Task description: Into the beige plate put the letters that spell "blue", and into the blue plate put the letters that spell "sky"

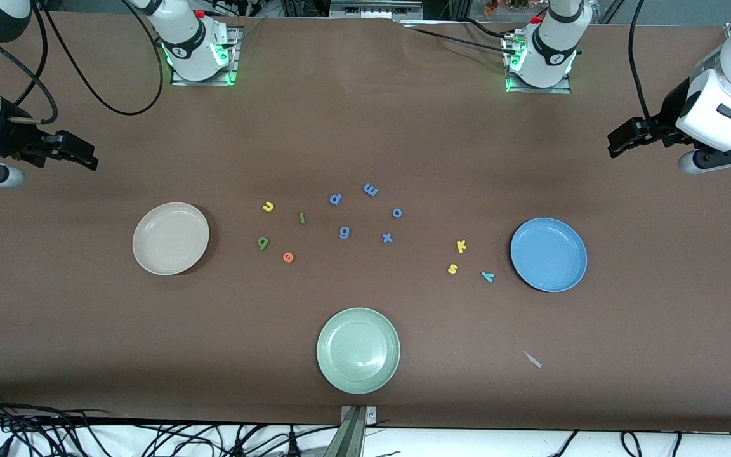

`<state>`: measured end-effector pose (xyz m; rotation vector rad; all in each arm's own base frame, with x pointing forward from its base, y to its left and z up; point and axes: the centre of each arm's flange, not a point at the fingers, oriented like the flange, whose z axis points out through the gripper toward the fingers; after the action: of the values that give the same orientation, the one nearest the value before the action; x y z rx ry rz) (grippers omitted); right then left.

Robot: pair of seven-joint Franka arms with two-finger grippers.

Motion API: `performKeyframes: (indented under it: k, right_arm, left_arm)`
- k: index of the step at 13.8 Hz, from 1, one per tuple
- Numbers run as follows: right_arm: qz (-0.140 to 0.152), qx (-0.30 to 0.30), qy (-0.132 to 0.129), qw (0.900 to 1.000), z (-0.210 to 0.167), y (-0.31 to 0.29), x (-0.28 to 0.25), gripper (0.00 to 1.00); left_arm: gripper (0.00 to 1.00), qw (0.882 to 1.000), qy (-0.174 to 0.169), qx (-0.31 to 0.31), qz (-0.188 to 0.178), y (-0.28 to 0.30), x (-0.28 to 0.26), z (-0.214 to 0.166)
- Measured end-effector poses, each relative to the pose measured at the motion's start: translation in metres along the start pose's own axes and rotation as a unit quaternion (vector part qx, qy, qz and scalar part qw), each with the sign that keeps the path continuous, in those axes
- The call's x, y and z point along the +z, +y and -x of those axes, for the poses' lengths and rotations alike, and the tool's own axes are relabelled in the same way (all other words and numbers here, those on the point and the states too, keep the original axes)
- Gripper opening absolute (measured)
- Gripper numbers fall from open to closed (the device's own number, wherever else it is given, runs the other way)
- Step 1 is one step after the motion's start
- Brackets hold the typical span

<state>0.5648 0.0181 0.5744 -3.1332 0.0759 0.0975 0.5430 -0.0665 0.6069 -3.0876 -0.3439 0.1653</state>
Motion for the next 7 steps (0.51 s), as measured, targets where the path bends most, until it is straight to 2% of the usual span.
performKeyframes:
  k: [7]
  right_arm:
    - [0.000,0.000,-0.002,1.000,0.0004,0.0000,0.0003,1.00]
  left_arm:
    - [1.00,1.000,0.000,0.000,0.000,-0.0004,0.0001,-0.0002]
